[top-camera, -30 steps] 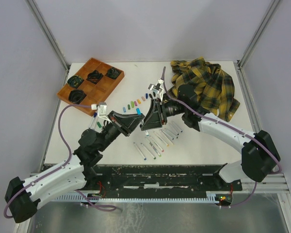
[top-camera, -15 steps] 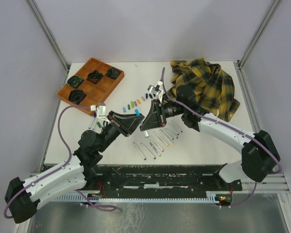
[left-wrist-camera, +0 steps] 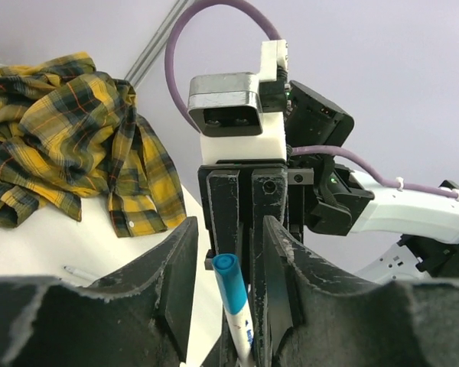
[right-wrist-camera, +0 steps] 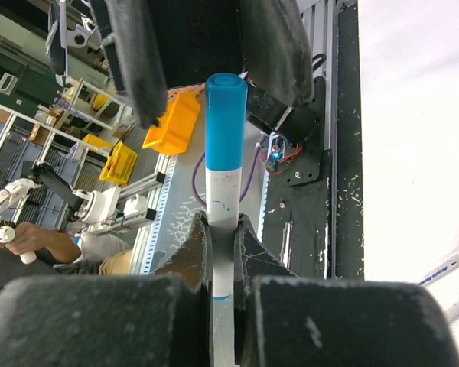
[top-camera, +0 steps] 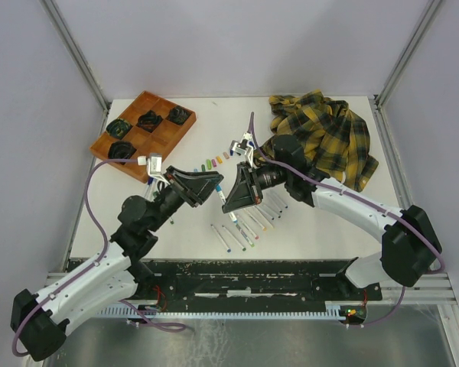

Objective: Open the pen caps
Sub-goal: Open the pen cap from the pen.

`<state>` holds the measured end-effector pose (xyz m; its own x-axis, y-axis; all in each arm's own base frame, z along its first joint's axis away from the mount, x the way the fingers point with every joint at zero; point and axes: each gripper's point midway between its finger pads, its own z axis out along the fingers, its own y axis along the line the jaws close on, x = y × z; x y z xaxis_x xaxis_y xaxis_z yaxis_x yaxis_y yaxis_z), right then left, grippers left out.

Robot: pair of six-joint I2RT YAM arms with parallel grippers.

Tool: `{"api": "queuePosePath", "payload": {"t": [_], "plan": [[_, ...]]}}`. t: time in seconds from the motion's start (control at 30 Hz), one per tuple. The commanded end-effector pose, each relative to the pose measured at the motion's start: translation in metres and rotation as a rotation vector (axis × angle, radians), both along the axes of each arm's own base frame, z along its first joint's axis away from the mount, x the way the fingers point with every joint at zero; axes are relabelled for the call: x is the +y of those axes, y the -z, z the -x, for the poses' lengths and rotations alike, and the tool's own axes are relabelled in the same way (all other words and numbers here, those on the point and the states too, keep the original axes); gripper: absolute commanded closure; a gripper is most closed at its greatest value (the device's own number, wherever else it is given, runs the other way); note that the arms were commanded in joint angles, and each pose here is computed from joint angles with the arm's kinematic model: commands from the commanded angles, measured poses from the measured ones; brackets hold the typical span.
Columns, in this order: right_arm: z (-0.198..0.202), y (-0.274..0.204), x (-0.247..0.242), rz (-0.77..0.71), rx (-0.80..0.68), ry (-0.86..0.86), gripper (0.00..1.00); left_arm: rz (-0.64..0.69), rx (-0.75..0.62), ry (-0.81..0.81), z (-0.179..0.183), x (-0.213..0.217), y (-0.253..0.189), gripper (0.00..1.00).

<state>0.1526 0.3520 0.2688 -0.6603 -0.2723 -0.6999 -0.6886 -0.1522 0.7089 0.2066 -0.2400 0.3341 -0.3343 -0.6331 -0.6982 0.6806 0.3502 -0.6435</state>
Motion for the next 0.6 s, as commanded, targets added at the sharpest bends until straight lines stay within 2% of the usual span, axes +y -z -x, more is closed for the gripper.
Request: {"api": "queuePosePath", "payload": {"t": [0.0, 0.3, 0.4, 0.5, 0.53, 0.57], "plan": [[0.001, -0.020, 0.001, -0.044, -0.073, -0.023, 1.00, 0.051, -0.035, 0.109, 0.015, -0.005, -0.023, 0.56], [-0.001, -0.021, -0.001, -0.033, -0.102, -0.018, 1.00, 0.027, -0.022, 0.154, 0.017, -0.011, -0.016, 0.55], [-0.002, -0.021, -0.002, -0.030, -0.110, -0.014, 1.00, 0.023, -0.013, 0.160, 0.016, -0.012, -0.014, 0.59], [-0.002, -0.018, -0.003, -0.020, -0.116, -0.011, 1.00, 0.026, -0.014, 0.162, 0.016, -0.011, -0.015, 0.67], [-0.002, -0.018, -0.003, -0.015, -0.121, -0.011, 1.00, 0.028, -0.013, 0.161, 0.016, -0.010, -0.015, 0.73], [-0.003, -0.016, -0.003, -0.011, -0.127, -0.010, 1.00, 0.031, -0.016, 0.159, 0.015, -0.009, -0.017, 0.83]]}}
